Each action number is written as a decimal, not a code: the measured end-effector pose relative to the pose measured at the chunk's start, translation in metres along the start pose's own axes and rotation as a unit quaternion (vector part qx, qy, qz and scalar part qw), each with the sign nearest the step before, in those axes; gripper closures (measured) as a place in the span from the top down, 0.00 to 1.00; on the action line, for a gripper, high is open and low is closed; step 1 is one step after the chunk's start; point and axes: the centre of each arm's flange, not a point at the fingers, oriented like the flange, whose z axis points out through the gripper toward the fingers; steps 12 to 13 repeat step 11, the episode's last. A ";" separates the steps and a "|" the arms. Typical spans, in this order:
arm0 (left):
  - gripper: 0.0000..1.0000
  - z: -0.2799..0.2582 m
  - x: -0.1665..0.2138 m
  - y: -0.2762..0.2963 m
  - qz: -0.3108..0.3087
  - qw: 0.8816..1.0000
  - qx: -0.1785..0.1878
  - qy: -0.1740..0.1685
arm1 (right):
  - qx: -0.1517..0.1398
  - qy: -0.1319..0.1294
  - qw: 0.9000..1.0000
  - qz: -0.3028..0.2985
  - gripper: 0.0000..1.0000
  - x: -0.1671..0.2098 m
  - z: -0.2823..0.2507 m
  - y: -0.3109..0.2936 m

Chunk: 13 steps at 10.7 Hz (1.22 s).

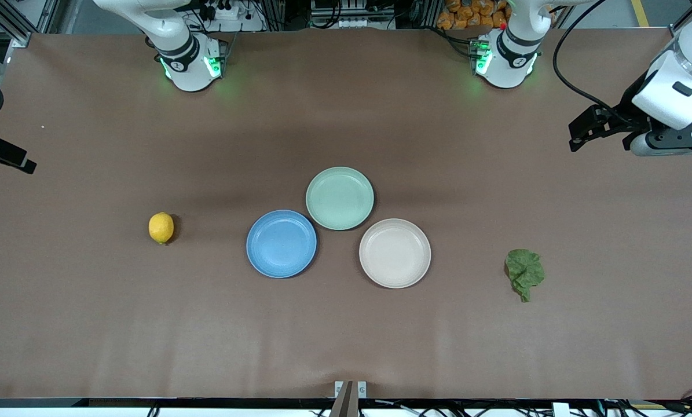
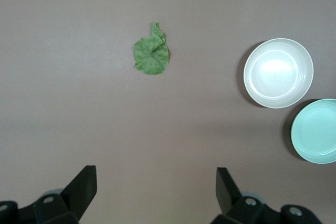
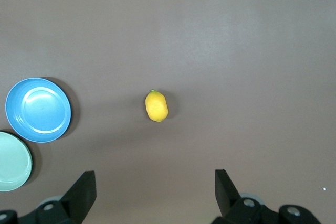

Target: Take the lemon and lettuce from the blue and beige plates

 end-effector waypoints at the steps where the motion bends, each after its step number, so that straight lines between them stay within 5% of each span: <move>1: 1.00 0.000 0.000 0.000 0.000 1.000 0.000 0.000 | 0.000 -0.001 1.000 0.000 1.00 0.000 0.001 -0.001; 13: 1.00 0.000 0.000 -0.001 -0.001 1.000 0.000 0.000 | 0.000 0.001 1.000 -0.006 1.00 0.000 0.001 -0.007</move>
